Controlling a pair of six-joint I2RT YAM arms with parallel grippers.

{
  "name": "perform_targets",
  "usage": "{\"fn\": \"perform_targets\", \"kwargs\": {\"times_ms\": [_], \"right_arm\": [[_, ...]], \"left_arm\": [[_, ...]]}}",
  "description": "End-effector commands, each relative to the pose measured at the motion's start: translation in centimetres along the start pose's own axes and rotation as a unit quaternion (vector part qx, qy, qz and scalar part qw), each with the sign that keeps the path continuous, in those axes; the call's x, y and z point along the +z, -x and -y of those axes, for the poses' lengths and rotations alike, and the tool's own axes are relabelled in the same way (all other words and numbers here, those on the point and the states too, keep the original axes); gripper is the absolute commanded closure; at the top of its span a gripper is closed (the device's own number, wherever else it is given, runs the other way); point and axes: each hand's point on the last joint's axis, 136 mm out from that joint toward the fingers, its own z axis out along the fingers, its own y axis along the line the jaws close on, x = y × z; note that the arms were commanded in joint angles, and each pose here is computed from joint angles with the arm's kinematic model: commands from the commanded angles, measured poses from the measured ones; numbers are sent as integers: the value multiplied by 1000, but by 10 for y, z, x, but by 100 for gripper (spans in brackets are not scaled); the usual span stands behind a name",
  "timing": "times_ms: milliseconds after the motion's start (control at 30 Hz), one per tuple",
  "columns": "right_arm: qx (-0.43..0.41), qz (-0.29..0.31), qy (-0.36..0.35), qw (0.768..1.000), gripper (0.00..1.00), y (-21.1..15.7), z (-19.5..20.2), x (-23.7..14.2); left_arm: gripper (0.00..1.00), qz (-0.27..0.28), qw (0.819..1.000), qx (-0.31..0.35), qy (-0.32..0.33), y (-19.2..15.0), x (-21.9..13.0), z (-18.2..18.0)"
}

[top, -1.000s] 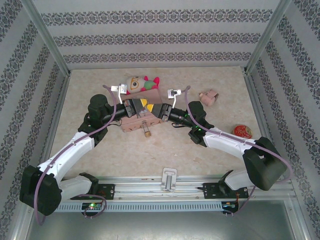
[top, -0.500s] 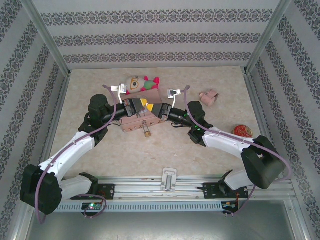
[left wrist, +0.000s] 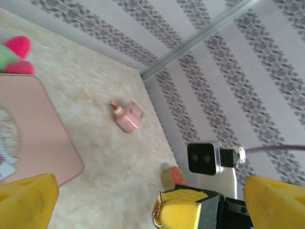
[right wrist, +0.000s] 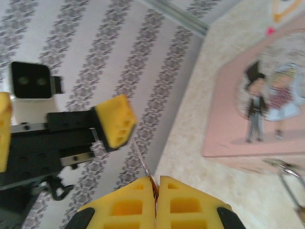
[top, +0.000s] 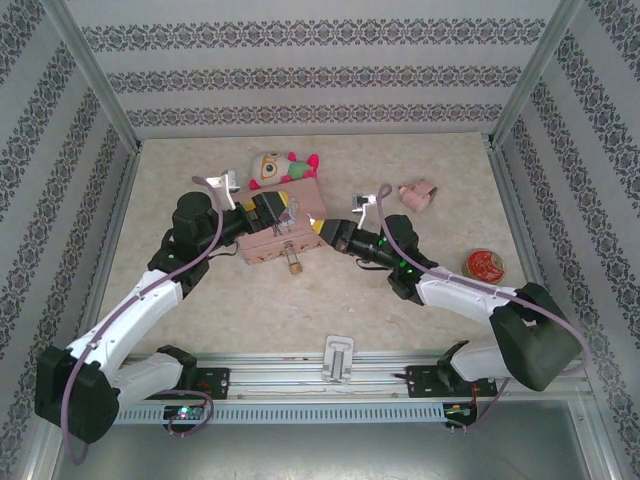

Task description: Unlock the padlock with the key

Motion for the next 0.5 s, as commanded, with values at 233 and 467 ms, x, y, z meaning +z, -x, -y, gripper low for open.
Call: {"fn": "perform_targets", "kwargs": {"times_ms": [233,467], "right_arm": [[23,-10,-168,986,100,-33,68,-41],[31,-13,-253,967,100,-46,100,-68]], "left_arm": [[1,-53,963,53,257,-64,-8,-81],[1,-97,931,87,341,-111,1,-103]]}}
